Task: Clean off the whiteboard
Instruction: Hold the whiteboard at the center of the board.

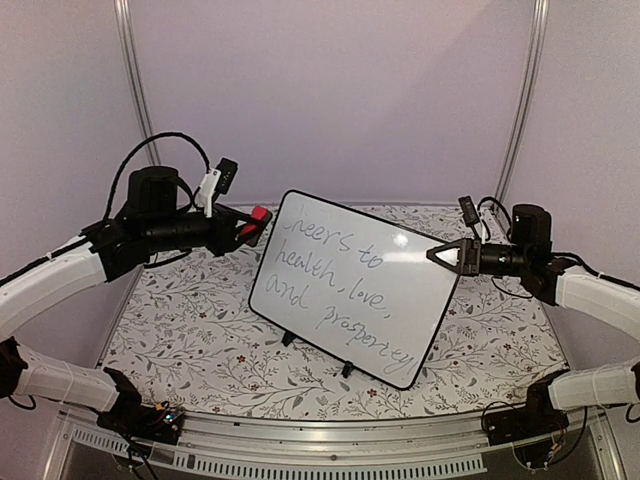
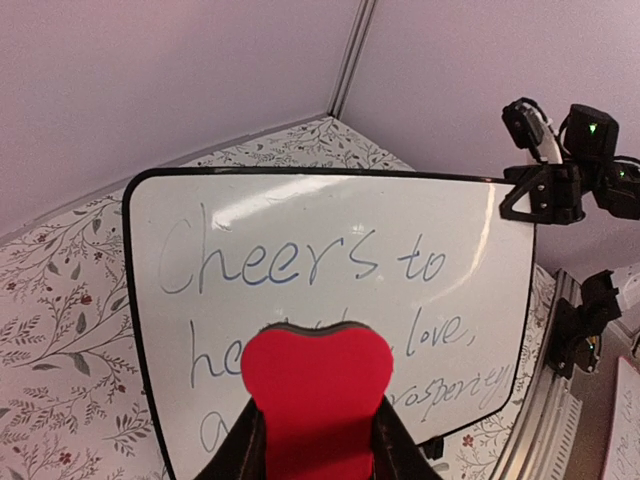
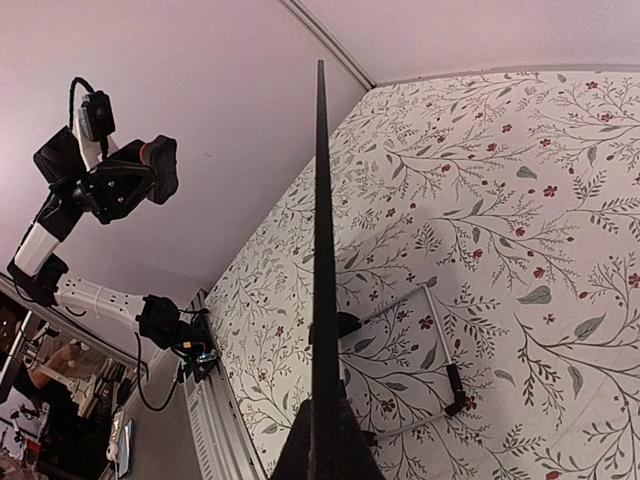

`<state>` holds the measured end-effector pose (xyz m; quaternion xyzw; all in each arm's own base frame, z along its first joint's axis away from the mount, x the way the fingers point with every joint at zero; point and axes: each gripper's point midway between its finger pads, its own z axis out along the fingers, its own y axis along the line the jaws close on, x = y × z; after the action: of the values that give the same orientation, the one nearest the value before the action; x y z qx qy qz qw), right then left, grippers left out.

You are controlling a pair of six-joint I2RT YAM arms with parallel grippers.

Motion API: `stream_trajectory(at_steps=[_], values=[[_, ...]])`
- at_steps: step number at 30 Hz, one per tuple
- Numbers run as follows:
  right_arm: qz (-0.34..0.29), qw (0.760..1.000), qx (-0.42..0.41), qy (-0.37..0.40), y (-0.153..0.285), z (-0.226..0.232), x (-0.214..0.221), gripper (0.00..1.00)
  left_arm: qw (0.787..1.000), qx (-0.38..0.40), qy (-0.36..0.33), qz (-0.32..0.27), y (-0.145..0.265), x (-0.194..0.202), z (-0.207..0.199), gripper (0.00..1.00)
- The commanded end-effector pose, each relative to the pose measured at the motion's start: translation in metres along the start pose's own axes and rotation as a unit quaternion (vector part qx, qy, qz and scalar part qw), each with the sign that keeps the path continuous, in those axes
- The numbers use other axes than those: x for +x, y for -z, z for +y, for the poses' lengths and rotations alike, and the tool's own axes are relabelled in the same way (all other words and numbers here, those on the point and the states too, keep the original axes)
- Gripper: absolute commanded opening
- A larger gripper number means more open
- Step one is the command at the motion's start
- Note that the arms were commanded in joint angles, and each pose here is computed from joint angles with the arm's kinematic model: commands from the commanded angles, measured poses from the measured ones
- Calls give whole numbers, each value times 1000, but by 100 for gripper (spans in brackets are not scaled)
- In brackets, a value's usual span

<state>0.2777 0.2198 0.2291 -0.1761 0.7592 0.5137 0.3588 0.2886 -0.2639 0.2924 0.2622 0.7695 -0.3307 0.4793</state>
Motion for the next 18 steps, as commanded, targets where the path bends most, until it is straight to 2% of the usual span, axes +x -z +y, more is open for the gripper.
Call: stream_trajectory(at_steps=[1,8,11,18], values=[[-3,1000,17,-3,4,6,3,0,1000,-20,6,-2,-4,0,12,24],[-26,997,64,-23,10,16,10,0,995,-96,27,10,-13,-11,39,24],[-33,997,58,-28,13,26,16,0,993,-114,23,21,-22,-22,46,23],[-1,998,63,-15,13,30,42,0,991,-125,12,42,-63,-36,55,23]])
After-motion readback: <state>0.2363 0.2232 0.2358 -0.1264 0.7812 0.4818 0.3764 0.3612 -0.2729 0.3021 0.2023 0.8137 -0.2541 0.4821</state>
